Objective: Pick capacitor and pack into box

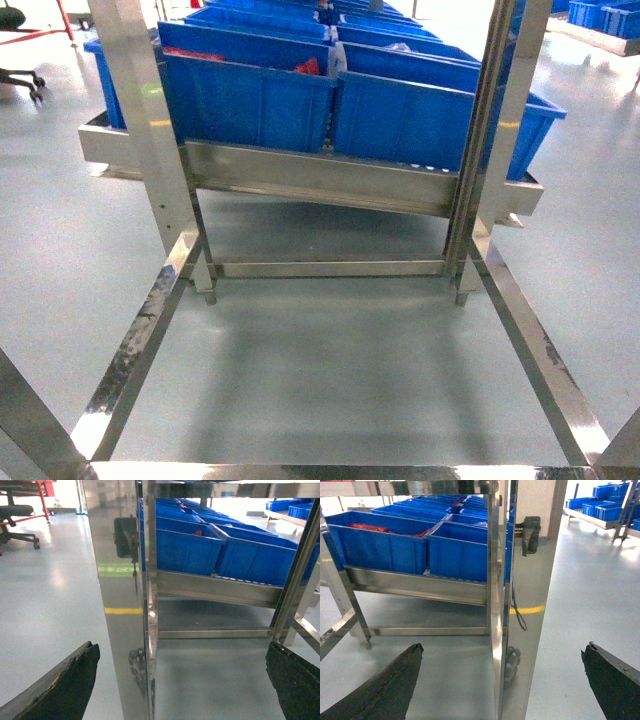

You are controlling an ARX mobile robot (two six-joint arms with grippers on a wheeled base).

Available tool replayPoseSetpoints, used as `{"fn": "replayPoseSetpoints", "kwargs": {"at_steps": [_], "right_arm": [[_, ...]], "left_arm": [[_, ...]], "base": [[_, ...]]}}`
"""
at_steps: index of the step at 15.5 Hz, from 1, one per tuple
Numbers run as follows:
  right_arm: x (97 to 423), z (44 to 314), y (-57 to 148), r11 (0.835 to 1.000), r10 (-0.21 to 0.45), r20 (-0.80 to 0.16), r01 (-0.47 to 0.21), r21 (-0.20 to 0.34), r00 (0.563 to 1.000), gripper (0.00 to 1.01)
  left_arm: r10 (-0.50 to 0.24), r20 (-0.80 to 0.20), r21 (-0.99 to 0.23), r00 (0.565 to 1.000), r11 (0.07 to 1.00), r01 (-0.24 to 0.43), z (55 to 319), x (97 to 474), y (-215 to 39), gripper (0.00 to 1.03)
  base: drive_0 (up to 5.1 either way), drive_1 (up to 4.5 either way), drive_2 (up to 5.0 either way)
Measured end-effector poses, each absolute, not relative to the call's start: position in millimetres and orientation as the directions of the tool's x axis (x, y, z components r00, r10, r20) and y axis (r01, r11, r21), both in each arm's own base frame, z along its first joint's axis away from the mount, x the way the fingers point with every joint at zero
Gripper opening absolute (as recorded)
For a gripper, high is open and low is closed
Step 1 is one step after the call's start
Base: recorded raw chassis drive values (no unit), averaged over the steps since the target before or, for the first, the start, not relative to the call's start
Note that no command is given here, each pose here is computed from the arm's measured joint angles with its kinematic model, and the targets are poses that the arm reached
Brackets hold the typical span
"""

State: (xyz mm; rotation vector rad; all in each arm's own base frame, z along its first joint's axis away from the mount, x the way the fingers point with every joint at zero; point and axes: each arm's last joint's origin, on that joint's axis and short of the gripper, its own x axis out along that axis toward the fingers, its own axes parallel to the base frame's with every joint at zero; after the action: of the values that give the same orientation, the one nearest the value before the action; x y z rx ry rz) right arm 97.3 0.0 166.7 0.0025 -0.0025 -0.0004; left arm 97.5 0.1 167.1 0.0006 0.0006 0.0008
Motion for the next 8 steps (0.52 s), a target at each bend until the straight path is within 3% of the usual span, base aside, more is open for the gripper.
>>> {"fn": "replayPoseSetpoints", "kwargs": {"at_steps": [8], "right_arm": [[97.3, 166.7, 0.0, 1.0, 0.0, 0.002, 0.0, 0.002, 1.0, 0.98]], "left_arm": [[0.001, -0.001, 0.001, 1.0, 1.0, -0.001, 167.1, 97.5, 0.1, 0.98]], "base": [[0.0, 0.0, 0.0]]}}
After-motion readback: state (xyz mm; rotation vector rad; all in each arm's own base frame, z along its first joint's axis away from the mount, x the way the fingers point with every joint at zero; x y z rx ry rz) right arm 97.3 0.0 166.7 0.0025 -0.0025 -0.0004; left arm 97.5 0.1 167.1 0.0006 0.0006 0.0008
